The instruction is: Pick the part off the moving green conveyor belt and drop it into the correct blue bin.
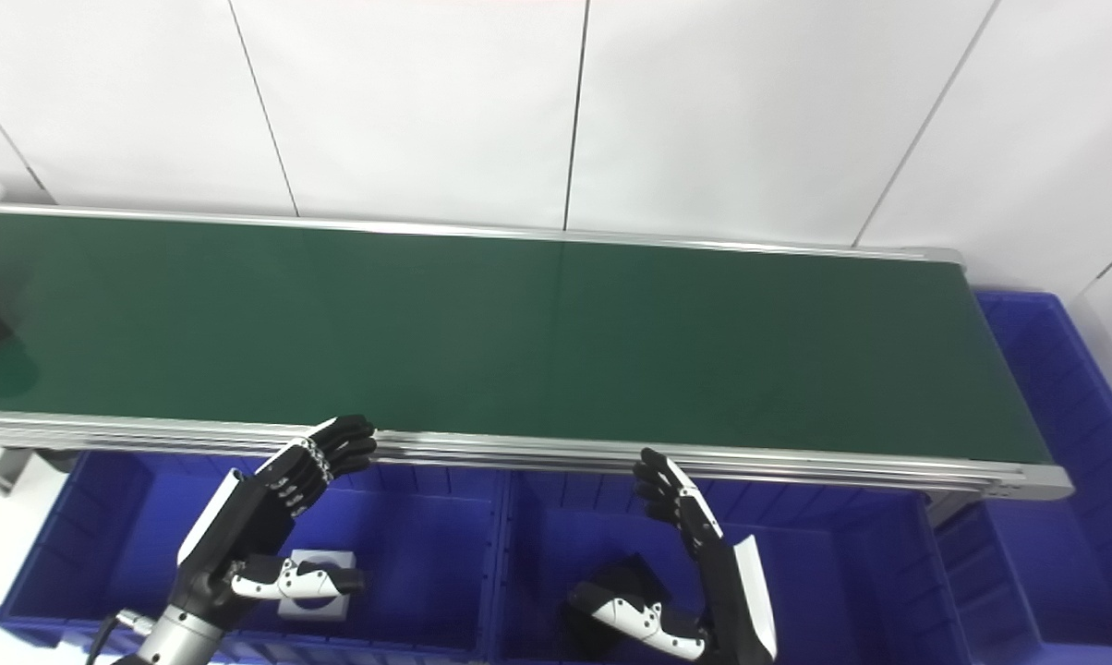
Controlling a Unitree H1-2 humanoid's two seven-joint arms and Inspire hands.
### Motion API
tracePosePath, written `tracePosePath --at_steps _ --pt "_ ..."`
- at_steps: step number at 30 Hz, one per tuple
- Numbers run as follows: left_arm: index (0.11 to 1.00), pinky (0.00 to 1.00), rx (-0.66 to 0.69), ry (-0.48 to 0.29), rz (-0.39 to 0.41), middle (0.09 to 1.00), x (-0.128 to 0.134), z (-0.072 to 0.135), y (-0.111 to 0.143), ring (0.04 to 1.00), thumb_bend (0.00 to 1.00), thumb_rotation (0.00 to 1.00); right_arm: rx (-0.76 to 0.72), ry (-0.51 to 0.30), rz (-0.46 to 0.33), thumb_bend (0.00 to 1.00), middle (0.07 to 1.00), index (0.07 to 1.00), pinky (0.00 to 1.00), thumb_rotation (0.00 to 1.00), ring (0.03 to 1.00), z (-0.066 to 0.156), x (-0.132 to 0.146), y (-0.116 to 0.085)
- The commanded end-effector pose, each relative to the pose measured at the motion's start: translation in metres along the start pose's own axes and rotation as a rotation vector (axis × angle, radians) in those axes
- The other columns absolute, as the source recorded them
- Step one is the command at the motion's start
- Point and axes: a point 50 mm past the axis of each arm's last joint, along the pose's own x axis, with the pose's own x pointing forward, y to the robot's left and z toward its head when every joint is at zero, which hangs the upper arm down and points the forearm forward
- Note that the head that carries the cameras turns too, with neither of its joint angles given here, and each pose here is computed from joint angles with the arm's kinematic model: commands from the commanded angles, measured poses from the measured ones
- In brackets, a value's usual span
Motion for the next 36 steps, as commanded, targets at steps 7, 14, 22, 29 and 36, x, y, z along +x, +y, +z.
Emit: tracePosePath --at_steps 7,14,22,29,36 --pt "0.827 0.79 0.001 -0.067 0.002 0.842 0.006 0.007 -0.016 0.822 0.91 0.09 0.022 -0.063 -0.012 0.76 0.841 0.888 0.77 0.25 0.811 0.0 -0.004 -0.015" --pt "0.792 0.75 0.014 -0.048 0.02 0.806 0.006 0.003 -0.026 0.787 0.94 0.07 0.037 -0.063 0.007 0.7 0.879 0.929 0.84 0.2 0.857 -0.015 -0.007 -0.024" --pt "0.775 0.72 0.041 -0.033 0.023 0.794 0.009 0.0 -0.027 0.773 0.98 0.09 0.02 -0.039 0.019 0.65 0.895 0.94 0.82 0.24 0.861 -0.026 -0.006 -0.026" --pt "0.77 0.71 0.035 -0.033 0.02 0.793 0.013 -0.002 -0.027 0.77 0.99 0.08 0.013 -0.033 0.025 0.63 0.896 0.942 0.81 0.25 0.86 -0.03 -0.003 -0.026" --pt "0.764 0.71 0.029 -0.025 0.016 0.787 0.015 -0.005 -0.03 0.764 1.0 0.08 -0.003 -0.023 0.03 0.63 0.893 0.946 0.81 0.24 0.856 -0.034 -0.003 -0.028"
